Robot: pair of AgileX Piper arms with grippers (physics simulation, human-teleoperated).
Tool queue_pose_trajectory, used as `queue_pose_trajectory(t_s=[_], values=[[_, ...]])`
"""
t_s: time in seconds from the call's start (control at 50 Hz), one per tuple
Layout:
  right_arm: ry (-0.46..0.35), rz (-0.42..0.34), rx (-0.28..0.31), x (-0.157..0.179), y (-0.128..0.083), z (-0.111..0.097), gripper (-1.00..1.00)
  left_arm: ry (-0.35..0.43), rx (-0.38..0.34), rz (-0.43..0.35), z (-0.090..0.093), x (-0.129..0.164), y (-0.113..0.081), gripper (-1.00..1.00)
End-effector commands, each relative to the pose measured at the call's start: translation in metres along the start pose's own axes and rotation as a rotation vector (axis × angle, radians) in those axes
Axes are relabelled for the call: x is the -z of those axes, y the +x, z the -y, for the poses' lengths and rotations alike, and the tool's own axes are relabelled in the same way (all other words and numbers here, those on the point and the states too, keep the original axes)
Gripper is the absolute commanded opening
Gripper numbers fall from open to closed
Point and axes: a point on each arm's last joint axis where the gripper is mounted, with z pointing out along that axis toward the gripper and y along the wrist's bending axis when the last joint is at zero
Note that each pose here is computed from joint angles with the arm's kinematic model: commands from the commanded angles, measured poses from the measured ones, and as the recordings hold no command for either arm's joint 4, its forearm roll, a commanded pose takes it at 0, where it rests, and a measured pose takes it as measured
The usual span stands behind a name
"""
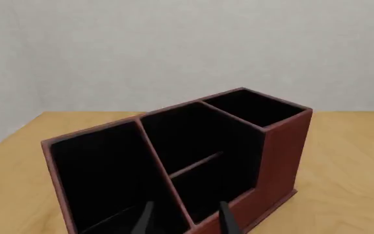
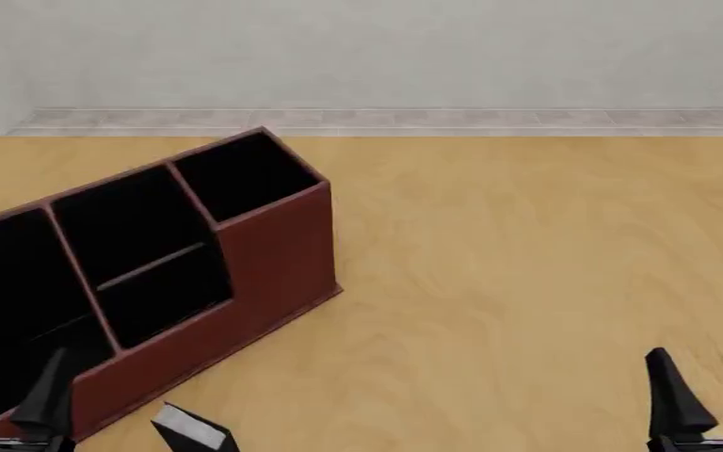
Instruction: Pick up the book and place it in the left compartment of the caddy.
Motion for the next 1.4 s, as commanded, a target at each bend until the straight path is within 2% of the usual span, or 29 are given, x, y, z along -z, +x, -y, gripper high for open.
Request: queue_pose_trajectory(t_s=[0.02,0.38,0.44,0.48,0.5,0.52,0.56,0.58,0.6,0.62,0.66,0.72,0.74,0.78,0.82,0.84,0.94,0.98,1.0,1.04,1.06,1.1,1.14,1.16,1.2,1.26,1.28,1.34,1.4], values=[[0.000,-0.001,0.001,0.000,-0.001,0.000,1.00,0.000,0.000,-0.001,0.000,0.000,-0.001,1.00],[0.001,0.000,0.001,0.000,-0.001,0.000,1.00,0.000,-0.001,-0.002,0.000,-0.001,-0.001,1.00],[0.001,0.000,0.001,0.000,-0.001,0.000,1.00,0.001,0.038,-0.029,0.000,-0.003,-0.001,1.00],[0.000,0.000,0.001,0.000,-0.001,0.000,1.00,-0.011,0.052,-0.055,-0.001,-0.005,-0.007,1.00],[0.000,0.000,0.001,0.000,-0.001,0.000,1.00,0.008,0.069,-0.080,0.001,-0.004,-0.021,1.00],[0.000,-0.001,0.001,0.000,-0.001,0.000,1.00,0.005,0.119,-0.111,0.001,-0.007,-0.024,1.00],[0.001,0.000,0.001,0.000,-0.001,0.000,1.00,0.022,0.115,-0.136,0.002,-0.006,-0.036,1.00],[0.000,0.000,0.001,0.000,-0.001,0.000,1.00,0.002,0.177,-0.182,0.001,-0.011,-0.037,1.00],[0.000,0.000,0.001,0.000,-0.001,0.000,1.00,0.027,0.164,-0.201,0.003,-0.009,-0.049,1.00],[0.000,0.000,0.001,0.000,-0.001,0.000,1.00,0.027,0.164,-0.201,0.003,-0.009,-0.050,1.00],[0.000,0.000,0.001,0.000,-0.001,0.000,1.00,0.015,0.230,-0.266,0.003,-0.013,-0.061,1.00],[0.000,-0.001,0.001,0.000,-0.001,0.000,1.00,0.048,0.213,-0.258,0.004,-0.008,-0.077,1.00],[0.000,-0.001,0.001,0.000,-0.001,0.000,1.00,0.055,0.202,-0.242,0.004,-0.004,-0.090,1.00],[0.000,-0.001,0.001,0.000,-0.001,0.000,1.00,0.036,0.298,-0.331,0.005,-0.013,-0.084,1.00],[0.000,0.000,0.001,0.000,-0.001,0.000,1.00,0.058,0.308,-0.333,0.006,-0.009,-0.097,1.00],[0.000,0.000,0.001,0.000,-0.001,0.000,1.00,0.046,0.377,-0.386,0.007,-0.011,-0.095,1.00],[0.000,0.000,0.001,0.000,-0.001,0.000,1.00,0.072,0.447,-0.436,0.009,-0.007,-0.118,1.00],[0.001,0.000,0.001,0.000,-0.001,0.000,1.00,0.066,0.511,-0.492,0.011,-0.008,-0.117,1.00],[0.000,0.000,0.001,0.000,-0.001,0.000,1.00,0.076,0.487,-0.474,0.010,-0.007,-0.125,1.00],[0.000,0.000,0.001,0.000,-0.001,0.000,1.00,0.058,0.581,-0.573,0.013,-0.010,-0.111,1.00],[0.000,0.000,0.001,0.000,-0.001,0.000,1.00,0.061,0.577,-0.574,0.013,-0.009,-0.116,1.00],[0.000,-0.001,0.001,0.000,-0.001,0.000,1.00,0.046,0.642,-0.647,0.016,-0.010,-0.108,1.00],[0.001,0.000,0.001,0.000,-0.001,0.000,1.00,0.046,0.669,-0.665,0.016,-0.008,-0.110,1.00],[0.000,0.000,0.001,0.000,-0.001,0.000,1.00,0.028,0.734,-0.721,0.018,-0.006,-0.101,1.00],[0.001,0.000,0.001,0.000,-0.001,0.000,1.00,0.031,0.753,-0.721,0.018,-0.005,-0.105,1.00],[0.000,0.000,0.001,0.000,-0.001,0.000,1.00,0.011,0.826,-0.781,0.020,-0.003,-0.095,1.00],[0.000,0.000,0.001,0.000,-0.001,0.000,1.00,-0.016,0.894,-0.832,0.020,0.002,-0.081,1.00],[0.000,0.000,0.001,0.000,-0.001,0.000,1.00,-0.004,0.901,-0.835,0.022,-0.001,-0.087,1.00],[0.000,0.000,0.001,0.000,-0.001,0.000,1.00,-0.028,0.964,-0.871,0.023,0.001,-0.084,1.00]])
